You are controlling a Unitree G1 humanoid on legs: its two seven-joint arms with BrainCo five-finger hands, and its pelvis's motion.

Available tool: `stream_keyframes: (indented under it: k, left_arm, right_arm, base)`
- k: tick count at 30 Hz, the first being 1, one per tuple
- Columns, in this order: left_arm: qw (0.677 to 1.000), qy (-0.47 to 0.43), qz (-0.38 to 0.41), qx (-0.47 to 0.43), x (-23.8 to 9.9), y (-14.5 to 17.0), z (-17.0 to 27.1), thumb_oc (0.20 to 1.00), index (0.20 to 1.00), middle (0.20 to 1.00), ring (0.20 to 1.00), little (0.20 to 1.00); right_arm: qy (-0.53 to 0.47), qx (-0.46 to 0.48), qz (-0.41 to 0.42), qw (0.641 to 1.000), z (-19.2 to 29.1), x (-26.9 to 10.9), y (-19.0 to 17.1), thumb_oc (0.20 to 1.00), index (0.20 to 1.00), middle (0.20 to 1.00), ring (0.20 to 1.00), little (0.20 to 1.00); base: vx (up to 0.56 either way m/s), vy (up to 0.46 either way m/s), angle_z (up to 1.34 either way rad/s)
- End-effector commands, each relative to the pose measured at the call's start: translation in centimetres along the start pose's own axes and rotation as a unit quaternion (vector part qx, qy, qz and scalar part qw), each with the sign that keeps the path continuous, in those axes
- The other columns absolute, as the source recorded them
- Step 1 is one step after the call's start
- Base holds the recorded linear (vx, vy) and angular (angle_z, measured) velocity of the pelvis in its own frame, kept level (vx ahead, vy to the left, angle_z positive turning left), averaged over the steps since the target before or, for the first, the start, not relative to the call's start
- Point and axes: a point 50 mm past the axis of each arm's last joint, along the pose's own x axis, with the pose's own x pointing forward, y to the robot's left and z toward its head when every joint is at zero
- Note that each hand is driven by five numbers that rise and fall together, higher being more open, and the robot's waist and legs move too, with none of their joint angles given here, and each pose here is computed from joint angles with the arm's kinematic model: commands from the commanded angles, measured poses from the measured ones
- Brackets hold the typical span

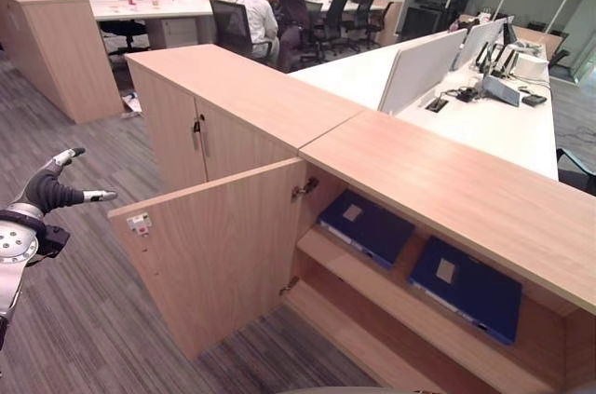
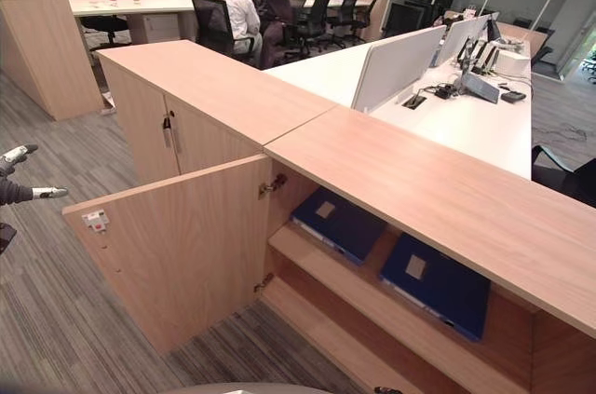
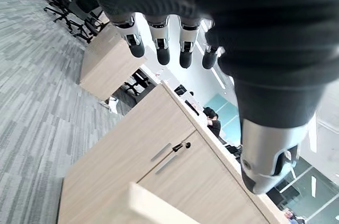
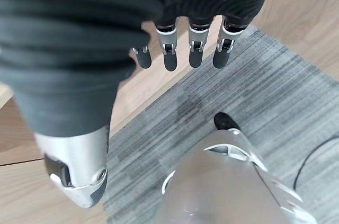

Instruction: Put the empty folder in the office cabinet

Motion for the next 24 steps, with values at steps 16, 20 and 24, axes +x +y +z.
stream_keyframes:
  k: [16, 20, 24]
  left_arm:
    - [0.998, -0.022, -0.029, -0.060, 0.8, -3.4, 0.5, 1.000, 1.000, 1.000, 1.000, 1.000]
    - [0.997, -0.003, -0.042, -0.065, 0.7, -4.2, -0.3, 1.000, 1.000, 1.000, 1.000, 1.000]
    - [0.996, 0.036, -0.057, -0.057, 0.5, -4.9, -1.9, 1.000, 1.000, 1.000, 1.000, 1.000]
  right_arm:
    - [-0.006, -0.027, -0.010, 1.000, 1.1, 0.0, -0.7, 1.000, 1.000, 1.000, 1.000, 1.000]
    - [-0.006, -0.031, -0.011, 0.999, 1.2, 0.0, -0.8, 1.000, 1.000, 1.000, 1.000, 1.000]
    - [-0.007, -0.035, -0.014, 0.999, 1.4, 0.0, -1.1, 1.000, 1.000, 1.000, 1.000, 1.000]
  base:
    - [0.00, 0.004, -0.03]
    - [0.01, 0.000, -0.13]
    - [-0.01, 0.010, -0.11]
